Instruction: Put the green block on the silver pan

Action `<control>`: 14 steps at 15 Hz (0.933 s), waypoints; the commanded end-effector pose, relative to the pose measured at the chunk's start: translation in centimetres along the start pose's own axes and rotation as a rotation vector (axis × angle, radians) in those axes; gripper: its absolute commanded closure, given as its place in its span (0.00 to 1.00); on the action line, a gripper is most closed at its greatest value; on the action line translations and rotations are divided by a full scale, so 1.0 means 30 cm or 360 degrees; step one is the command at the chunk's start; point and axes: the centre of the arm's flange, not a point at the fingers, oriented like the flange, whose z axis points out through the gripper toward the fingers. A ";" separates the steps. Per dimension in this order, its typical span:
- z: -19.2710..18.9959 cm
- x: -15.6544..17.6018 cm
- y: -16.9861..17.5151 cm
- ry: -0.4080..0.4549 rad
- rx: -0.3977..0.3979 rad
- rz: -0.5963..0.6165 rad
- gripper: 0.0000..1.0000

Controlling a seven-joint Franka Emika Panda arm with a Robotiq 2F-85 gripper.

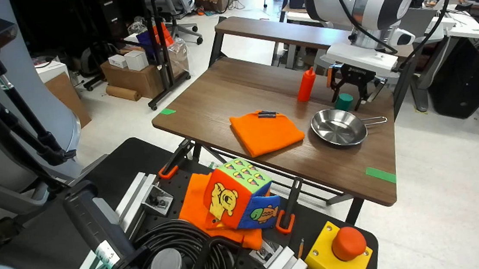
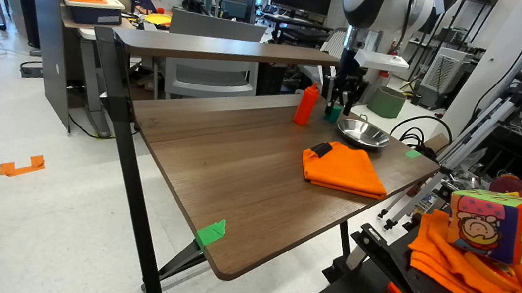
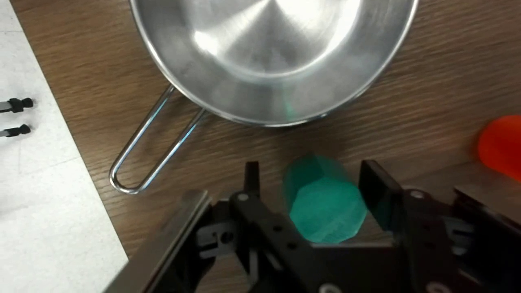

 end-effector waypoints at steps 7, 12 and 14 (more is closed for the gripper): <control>-0.118 0.006 -0.025 0.0103 -0.0011 -0.0077 0.81; -0.338 -0.143 -0.006 0.0074 0.0067 -0.0118 0.81; -0.385 -0.205 0.002 -0.0019 0.0073 -0.0122 0.81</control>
